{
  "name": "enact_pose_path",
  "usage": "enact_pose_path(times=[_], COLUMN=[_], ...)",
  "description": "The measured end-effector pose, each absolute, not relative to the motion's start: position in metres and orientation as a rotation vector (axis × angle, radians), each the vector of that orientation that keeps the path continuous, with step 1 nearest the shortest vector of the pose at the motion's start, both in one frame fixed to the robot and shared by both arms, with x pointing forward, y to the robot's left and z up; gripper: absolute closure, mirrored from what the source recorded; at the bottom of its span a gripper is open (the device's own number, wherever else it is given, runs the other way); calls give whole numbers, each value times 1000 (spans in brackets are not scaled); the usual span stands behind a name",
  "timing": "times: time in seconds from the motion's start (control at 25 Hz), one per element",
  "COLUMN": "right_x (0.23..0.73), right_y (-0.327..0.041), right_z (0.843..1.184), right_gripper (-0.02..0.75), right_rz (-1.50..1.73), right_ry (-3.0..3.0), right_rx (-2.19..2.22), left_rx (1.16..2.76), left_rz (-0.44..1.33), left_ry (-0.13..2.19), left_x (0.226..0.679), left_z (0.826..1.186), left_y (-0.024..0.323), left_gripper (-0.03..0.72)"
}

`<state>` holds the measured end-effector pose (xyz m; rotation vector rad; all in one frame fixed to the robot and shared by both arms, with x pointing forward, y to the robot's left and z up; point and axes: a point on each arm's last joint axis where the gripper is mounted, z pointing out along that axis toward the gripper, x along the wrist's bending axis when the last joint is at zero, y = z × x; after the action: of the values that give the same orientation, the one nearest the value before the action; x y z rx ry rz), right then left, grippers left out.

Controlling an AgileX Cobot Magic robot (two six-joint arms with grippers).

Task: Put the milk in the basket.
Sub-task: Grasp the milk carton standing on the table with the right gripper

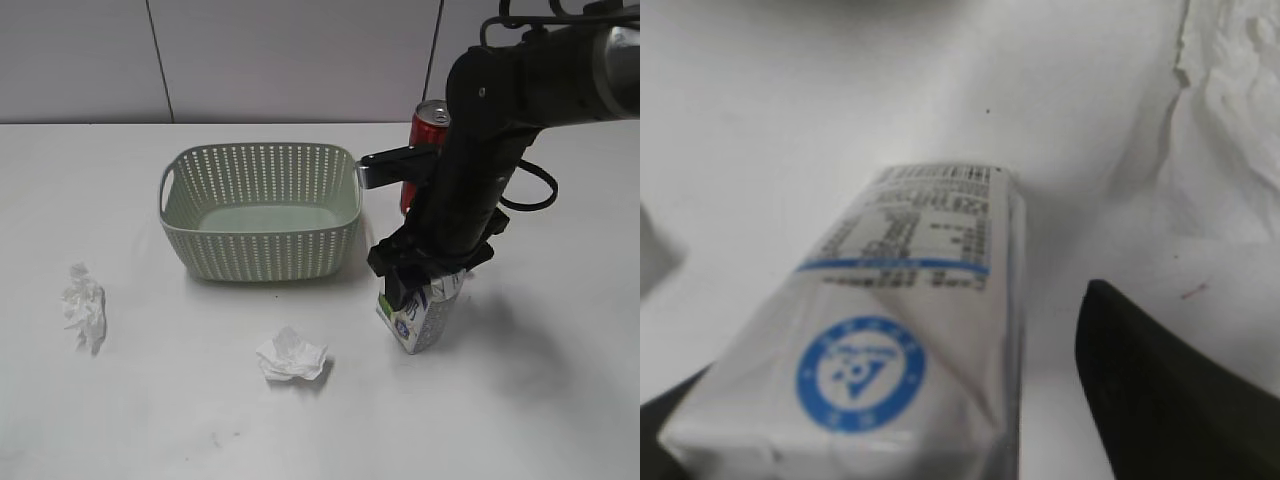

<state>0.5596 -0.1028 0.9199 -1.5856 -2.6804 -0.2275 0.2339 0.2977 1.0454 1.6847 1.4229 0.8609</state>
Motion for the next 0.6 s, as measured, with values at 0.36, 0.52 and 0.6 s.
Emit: enact_pose_path(times=[0.36, 0.52, 0.6], right_x=[560, 560, 560], right_y=[-102, -102, -102], right_z=[921, 921, 921], right_gripper=[370, 370, 370], right_rz=[-237, -237, -228], right_ry=[-2679, -2681, -2683], right_rx=[-1583, -1578, -1570], left_rx=[1685, 1685, 1685], left_rz=[861, 861, 861], left_ry=[1423, 1423, 1423], left_x=[234, 234, 234], left_z=[1045, 1045, 1045], left_y=[298, 298, 298], left_gripper=[263, 263, 263])
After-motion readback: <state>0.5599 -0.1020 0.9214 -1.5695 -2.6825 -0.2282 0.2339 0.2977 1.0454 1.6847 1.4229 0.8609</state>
